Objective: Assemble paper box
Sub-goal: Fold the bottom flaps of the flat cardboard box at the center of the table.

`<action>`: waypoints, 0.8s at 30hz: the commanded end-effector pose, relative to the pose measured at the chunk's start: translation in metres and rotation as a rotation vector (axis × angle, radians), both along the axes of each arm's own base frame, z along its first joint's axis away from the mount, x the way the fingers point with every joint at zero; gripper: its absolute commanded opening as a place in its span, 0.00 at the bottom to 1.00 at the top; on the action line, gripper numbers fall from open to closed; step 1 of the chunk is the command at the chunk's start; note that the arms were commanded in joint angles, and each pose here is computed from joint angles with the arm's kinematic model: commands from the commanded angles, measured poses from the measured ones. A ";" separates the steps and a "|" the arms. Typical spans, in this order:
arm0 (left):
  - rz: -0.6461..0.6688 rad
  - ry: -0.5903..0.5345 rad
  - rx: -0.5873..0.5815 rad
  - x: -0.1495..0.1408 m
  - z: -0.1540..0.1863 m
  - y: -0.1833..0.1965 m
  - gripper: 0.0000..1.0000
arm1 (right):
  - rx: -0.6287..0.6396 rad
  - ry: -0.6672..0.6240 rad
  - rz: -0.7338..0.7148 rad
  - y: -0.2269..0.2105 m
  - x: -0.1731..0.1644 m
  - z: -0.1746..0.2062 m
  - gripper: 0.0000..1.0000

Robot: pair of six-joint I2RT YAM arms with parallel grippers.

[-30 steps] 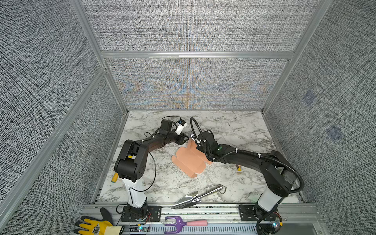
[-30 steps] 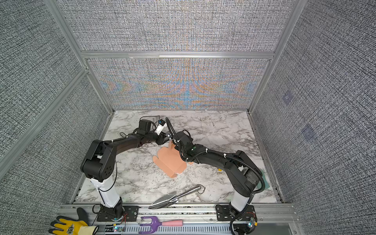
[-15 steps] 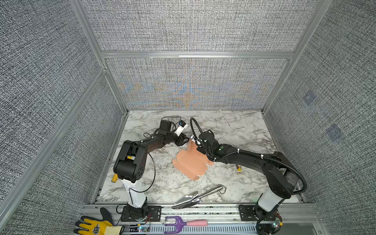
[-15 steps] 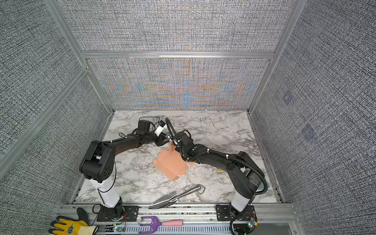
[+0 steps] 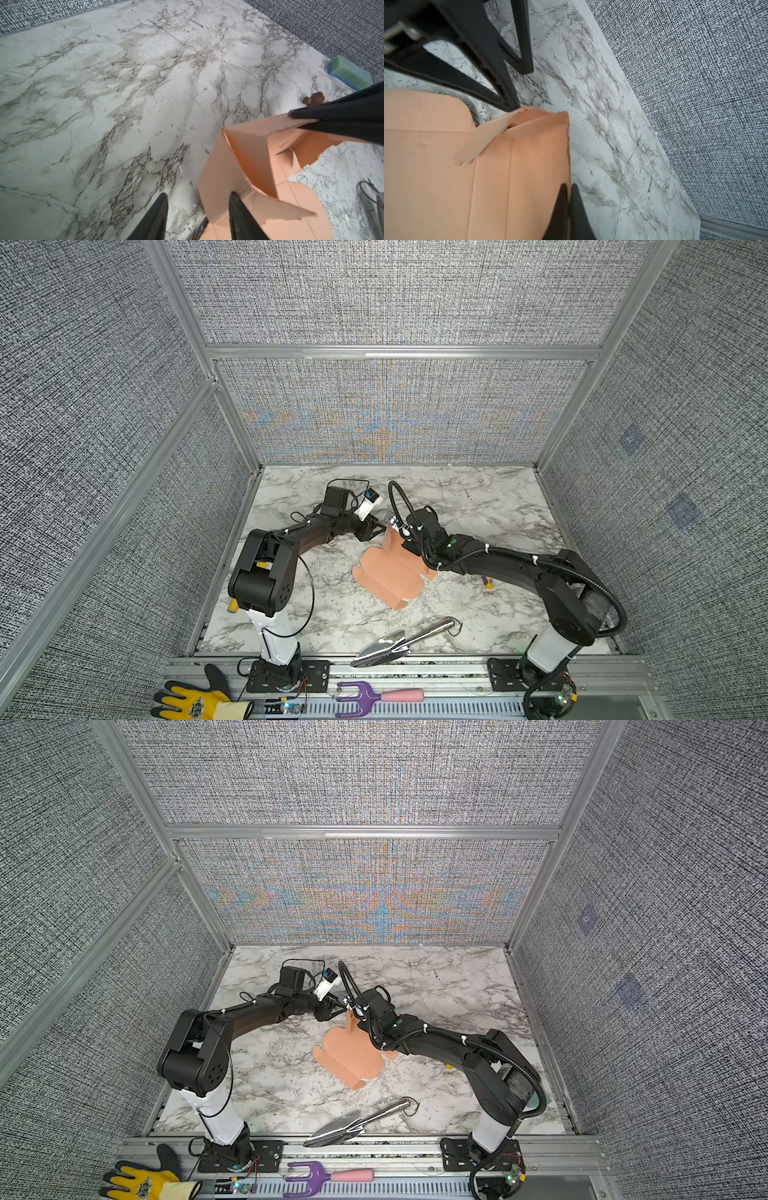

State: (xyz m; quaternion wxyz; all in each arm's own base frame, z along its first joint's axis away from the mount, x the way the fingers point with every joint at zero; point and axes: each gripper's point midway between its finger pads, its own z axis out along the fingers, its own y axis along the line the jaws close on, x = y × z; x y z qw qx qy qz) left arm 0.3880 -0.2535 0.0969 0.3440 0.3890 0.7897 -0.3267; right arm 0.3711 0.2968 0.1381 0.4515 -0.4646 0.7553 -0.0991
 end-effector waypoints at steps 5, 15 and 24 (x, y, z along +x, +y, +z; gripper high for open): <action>-0.005 -0.010 0.004 0.000 -0.002 0.001 0.50 | 0.020 0.022 0.008 0.000 -0.003 -0.001 0.03; -0.004 -0.041 -0.044 -0.003 0.008 -0.001 0.56 | 0.056 0.037 -0.009 -0.003 -0.002 0.000 0.03; -0.009 -0.032 -0.064 -0.004 0.010 -0.003 0.57 | 0.129 0.053 -0.060 -0.008 0.009 0.005 0.03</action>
